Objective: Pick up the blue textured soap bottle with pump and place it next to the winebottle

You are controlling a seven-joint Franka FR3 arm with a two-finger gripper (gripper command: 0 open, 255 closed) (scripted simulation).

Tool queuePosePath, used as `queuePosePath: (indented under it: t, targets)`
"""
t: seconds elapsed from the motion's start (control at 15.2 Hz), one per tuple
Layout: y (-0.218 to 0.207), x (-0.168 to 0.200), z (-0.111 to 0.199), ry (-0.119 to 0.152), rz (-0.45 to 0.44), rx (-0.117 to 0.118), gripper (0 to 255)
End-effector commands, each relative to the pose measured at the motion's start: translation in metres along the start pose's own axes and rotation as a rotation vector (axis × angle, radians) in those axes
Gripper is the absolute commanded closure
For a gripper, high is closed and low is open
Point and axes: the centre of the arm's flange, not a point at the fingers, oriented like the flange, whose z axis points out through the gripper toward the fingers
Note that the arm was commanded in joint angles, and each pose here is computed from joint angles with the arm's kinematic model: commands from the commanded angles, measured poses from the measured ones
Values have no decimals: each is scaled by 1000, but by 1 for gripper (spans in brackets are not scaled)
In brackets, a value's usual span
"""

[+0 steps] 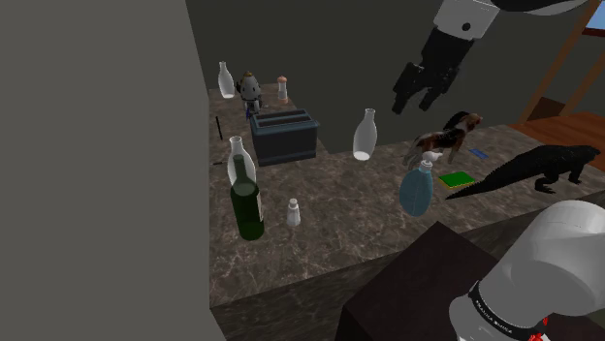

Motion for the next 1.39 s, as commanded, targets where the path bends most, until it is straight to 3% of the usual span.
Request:
queuePosePath:
  t: [0.0,1.32]
  targets:
    - [0,0,0,0,0,0,0]
    - [184,-58,182,152,63,-29,0]
